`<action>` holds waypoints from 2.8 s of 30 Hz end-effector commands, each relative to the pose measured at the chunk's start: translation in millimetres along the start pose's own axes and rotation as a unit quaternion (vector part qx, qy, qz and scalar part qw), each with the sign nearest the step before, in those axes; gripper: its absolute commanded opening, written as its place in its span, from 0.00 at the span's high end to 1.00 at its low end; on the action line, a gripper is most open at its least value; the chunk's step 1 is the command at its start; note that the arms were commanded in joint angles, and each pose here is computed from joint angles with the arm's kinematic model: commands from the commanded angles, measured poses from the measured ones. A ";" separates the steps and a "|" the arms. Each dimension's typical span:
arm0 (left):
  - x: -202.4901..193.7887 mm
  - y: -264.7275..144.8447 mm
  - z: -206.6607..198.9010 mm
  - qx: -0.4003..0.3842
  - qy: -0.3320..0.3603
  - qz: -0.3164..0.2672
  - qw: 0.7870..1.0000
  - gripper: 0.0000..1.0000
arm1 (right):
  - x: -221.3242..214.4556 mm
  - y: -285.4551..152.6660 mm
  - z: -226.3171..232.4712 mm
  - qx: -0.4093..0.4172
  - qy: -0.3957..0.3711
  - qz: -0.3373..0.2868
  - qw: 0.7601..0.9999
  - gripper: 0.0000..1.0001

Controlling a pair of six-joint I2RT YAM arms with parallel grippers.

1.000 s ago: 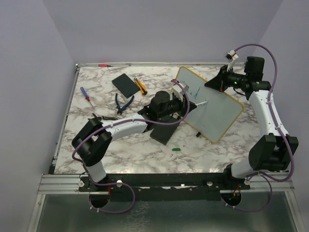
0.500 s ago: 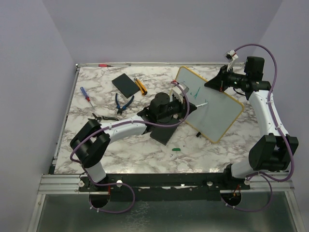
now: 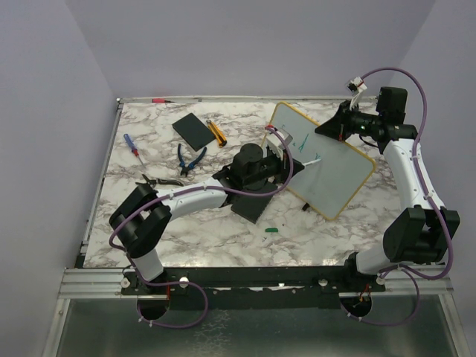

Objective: Write a sentence on the whiteboard

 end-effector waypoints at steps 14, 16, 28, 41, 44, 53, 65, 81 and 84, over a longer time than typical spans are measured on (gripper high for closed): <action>-9.5 5.0 7.8 0.019 0.004 0.001 1.000 1.00 | -21.6 1.4 14.9 0.027 0.042 0.031 0.998 0.99; -13.0 3.1 9.4 0.022 0.003 0.004 1.000 1.00 | -21.6 1.4 14.7 0.026 0.042 0.031 0.998 0.99; -19.9 -3.7 12.7 0.030 0.003 0.010 0.999 1.00 | -22.3 1.8 14.0 0.026 0.043 0.032 0.998 0.99; 23.9 -10.2 -12.3 0.002 -0.002 -0.038 0.999 1.00 | -22.2 1.5 14.6 0.026 0.043 0.032 0.998 0.99; 27.2 -7.9 -13.7 -0.001 -0.001 -0.043 0.999 1.00 | -21.8 1.2 15.1 0.026 0.043 0.031 0.998 0.99; 26.4 4.0 -15.2 -0.003 0.000 -0.046 0.999 1.00 | -21.2 0.6 15.7 0.026 0.042 0.031 0.998 0.99; 21.6 9.7 -9.5 0.009 0.001 -0.047 0.999 1.00 | -20.5 0.2 16.4 0.027 0.040 0.030 0.998 0.99; 12.2 14.5 -2.6 0.020 0.003 -0.039 0.999 1.00 | -20.5 0.1 16.4 0.026 0.040 0.030 0.998 0.99; 11.6 15.1 -0.8 0.022 0.004 -0.038 0.999 1.00 | -20.4 0.1 16.5 0.027 0.040 0.030 0.998 0.99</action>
Point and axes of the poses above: each gripper's point midway between its finger pads, its own y axis out along the fingers, its own z axis along the line the jaws close on, x = y × z, the point moved 1 cm from there along -y, back along the fingers, and after that the axes turned 1 degree about -y, right-handed, at the moved point
